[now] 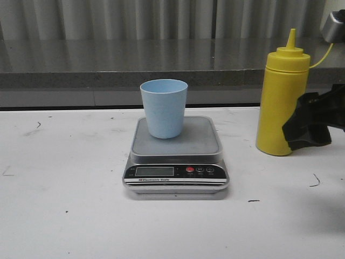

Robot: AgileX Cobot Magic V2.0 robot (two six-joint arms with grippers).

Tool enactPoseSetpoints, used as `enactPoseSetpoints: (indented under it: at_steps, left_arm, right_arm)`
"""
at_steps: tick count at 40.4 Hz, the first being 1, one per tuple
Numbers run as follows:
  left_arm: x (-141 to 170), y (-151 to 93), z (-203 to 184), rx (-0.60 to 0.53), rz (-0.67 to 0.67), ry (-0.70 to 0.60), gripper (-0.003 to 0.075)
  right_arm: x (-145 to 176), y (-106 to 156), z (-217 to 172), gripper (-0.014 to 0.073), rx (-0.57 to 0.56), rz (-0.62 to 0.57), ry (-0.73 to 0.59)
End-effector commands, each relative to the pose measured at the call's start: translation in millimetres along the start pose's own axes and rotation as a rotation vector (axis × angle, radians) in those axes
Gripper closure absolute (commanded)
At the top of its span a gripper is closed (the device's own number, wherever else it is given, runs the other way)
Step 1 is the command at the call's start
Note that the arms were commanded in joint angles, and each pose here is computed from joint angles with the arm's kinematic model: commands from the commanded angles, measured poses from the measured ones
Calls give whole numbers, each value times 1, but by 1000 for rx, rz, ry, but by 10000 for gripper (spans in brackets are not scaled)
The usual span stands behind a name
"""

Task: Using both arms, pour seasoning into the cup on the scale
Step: 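Move the right gripper to the yellow squeeze bottle and grasp its body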

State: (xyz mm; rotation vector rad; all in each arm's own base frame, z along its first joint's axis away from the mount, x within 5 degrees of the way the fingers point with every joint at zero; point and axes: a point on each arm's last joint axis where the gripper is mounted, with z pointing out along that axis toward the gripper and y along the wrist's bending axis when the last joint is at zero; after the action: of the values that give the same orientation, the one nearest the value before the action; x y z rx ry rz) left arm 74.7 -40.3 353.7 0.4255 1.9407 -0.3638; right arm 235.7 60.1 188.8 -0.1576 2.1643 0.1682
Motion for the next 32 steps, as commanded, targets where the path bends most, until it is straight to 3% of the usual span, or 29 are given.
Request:
enactPoseSetpoints:
  at_steps: [1,16,32]
  left_arm:
    - [-14,-1,-4,4,-12,-101,407]
    - [-14,-1,-4,4,-12,-101,407]
    - [-14,-1,-4,4,-12,-101,407]
  right_arm:
    - [-20,-1,6,-69,15,1,-194]
    - [-16,-5,45,-69,48,38,-434]
    - [-26,-5,89,-69,55,49,-518]
